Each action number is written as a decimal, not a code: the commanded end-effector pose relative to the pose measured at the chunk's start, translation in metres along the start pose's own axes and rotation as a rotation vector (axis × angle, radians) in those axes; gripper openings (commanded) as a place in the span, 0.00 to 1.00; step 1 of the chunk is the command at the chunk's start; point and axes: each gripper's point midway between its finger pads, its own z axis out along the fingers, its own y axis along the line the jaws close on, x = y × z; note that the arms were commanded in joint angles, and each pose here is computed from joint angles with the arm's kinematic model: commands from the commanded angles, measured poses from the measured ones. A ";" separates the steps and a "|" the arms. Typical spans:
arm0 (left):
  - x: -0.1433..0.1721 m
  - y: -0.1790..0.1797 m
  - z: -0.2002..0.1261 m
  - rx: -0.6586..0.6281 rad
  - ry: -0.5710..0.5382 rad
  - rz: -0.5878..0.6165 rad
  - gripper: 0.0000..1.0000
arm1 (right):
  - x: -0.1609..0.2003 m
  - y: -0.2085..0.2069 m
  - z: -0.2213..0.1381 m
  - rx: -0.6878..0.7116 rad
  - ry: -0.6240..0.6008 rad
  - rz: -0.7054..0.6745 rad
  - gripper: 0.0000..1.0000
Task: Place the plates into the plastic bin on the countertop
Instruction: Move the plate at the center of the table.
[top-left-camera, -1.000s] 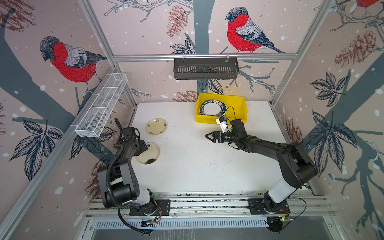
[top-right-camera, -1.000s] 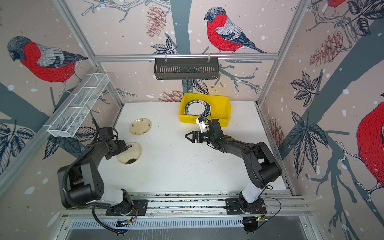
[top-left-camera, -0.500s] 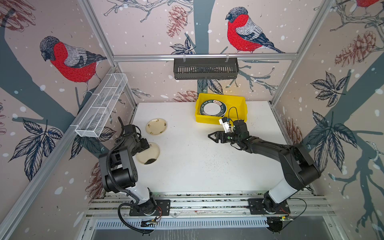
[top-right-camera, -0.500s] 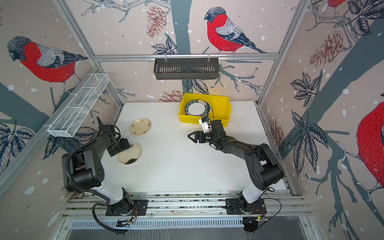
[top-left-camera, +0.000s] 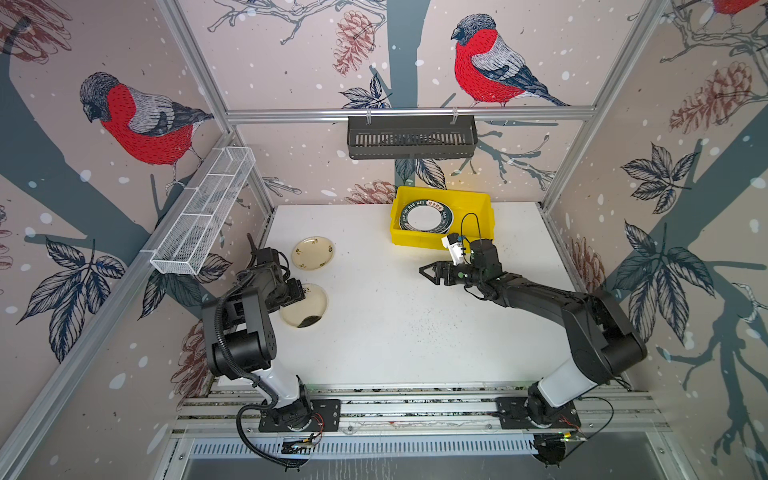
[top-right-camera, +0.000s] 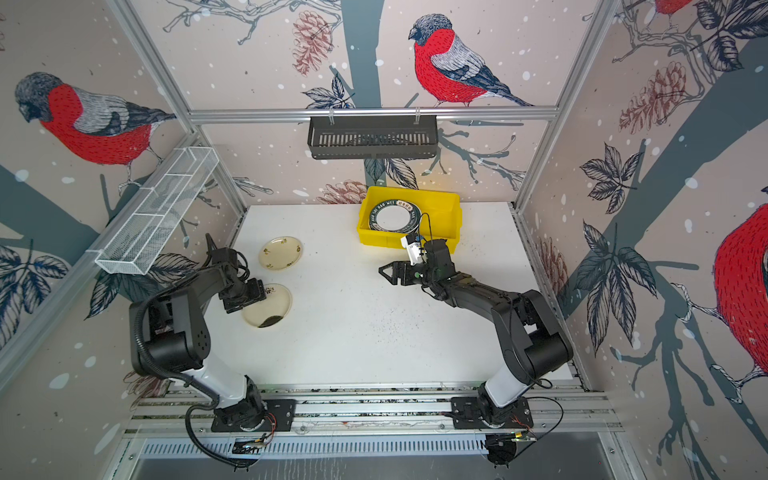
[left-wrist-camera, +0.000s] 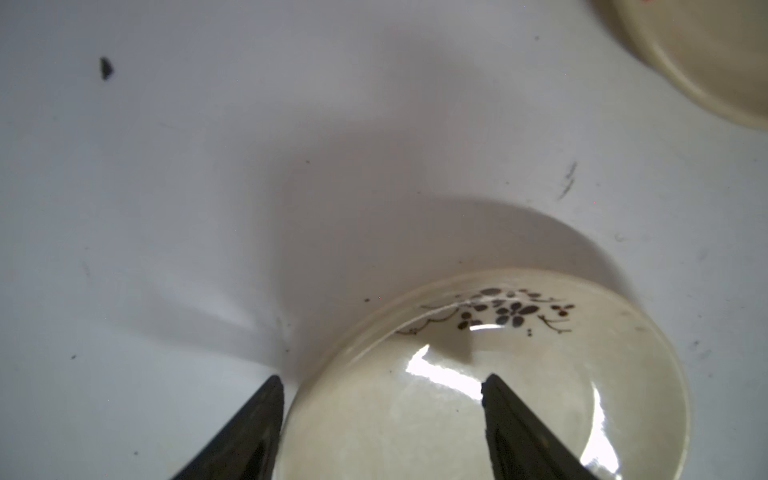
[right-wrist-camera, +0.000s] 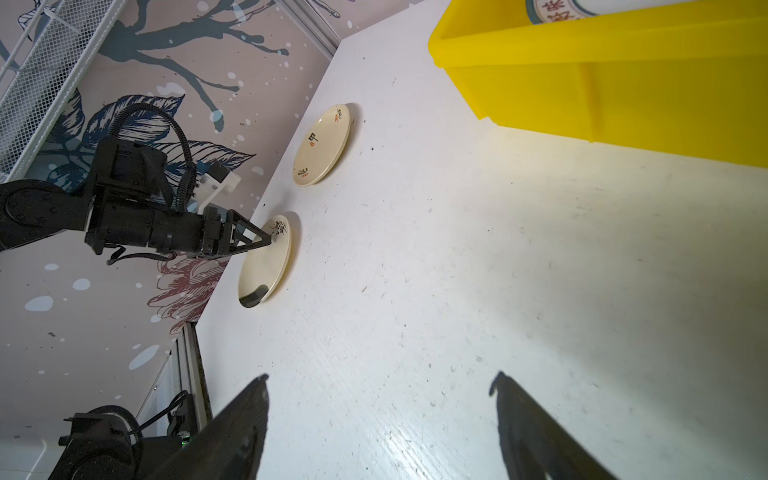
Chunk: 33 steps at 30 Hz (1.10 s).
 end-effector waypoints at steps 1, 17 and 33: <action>-0.002 -0.019 -0.008 0.017 0.017 0.063 0.75 | 0.000 -0.002 0.000 0.010 -0.003 -0.004 0.85; -0.028 -0.032 -0.053 0.002 -0.160 0.026 0.77 | -0.002 -0.001 -0.004 0.035 -0.002 -0.004 0.85; -0.008 -0.010 0.000 -0.084 0.014 -0.005 0.82 | -0.010 0.000 -0.014 0.068 -0.021 -0.025 0.85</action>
